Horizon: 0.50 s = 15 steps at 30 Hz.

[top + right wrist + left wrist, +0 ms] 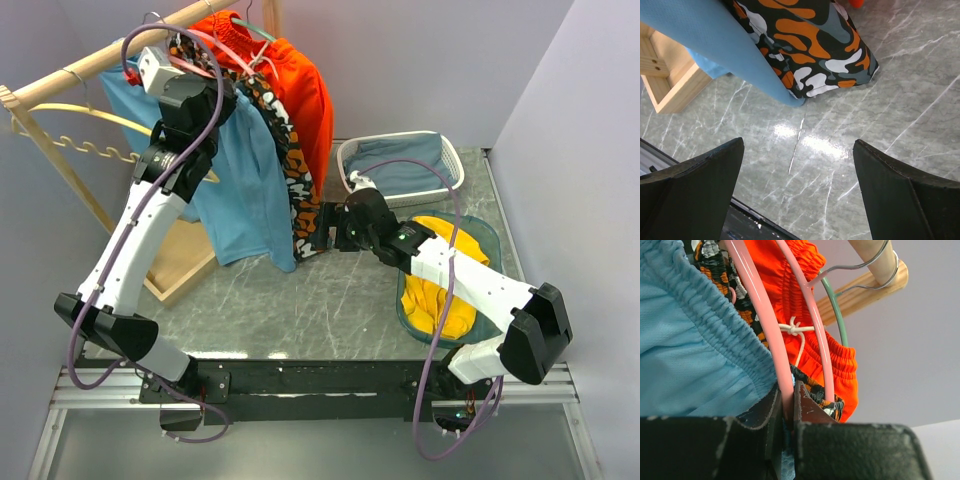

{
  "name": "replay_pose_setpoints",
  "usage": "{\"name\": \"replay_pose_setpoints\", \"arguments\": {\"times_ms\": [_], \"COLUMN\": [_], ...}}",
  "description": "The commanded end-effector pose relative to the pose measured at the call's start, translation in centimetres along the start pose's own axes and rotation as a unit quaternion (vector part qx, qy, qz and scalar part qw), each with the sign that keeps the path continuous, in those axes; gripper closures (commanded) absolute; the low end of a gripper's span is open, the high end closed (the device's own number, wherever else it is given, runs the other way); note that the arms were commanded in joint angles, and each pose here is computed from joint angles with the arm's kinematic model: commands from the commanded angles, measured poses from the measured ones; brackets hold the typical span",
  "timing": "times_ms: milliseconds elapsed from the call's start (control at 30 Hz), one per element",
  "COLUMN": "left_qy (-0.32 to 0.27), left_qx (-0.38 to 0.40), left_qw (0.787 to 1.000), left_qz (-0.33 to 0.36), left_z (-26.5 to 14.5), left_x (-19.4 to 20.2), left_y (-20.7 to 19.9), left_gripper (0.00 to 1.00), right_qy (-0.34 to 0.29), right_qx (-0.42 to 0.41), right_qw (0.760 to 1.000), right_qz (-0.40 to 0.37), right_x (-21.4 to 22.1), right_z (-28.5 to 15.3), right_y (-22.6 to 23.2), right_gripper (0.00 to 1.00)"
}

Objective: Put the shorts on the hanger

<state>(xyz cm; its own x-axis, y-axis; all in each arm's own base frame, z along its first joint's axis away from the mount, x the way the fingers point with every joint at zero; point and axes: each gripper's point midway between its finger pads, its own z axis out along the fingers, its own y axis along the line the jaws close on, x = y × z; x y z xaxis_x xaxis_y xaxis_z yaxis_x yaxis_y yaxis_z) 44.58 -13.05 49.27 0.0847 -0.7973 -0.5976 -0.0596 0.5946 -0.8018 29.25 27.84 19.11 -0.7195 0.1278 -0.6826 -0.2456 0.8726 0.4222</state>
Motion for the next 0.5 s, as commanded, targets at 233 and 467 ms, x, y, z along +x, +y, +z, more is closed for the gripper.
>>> {"name": "replay_pose_setpoints", "arguments": {"times_ms": [233, 467], "left_qy": [0.009, 0.055], "left_qx": [0.067, 0.08], "left_qw": [0.997, 0.995], "left_qz": [-0.035, 0.001], "left_z": [-2.8, -6.2], "left_x": [-1.7, -0.7], "left_y": [-2.0, -0.4], "left_gripper": [0.46, 0.17], "right_qy": [-0.032, -0.055], "right_qx": [-0.026, -0.047], "right_qw": [0.999, 0.997], "right_qz": [0.0, 0.006], "right_x": [-1.3, -1.8], "right_z": [-1.8, -3.6], "right_y": [1.0, 1.5], "right_gripper": [0.03, 0.03]}}
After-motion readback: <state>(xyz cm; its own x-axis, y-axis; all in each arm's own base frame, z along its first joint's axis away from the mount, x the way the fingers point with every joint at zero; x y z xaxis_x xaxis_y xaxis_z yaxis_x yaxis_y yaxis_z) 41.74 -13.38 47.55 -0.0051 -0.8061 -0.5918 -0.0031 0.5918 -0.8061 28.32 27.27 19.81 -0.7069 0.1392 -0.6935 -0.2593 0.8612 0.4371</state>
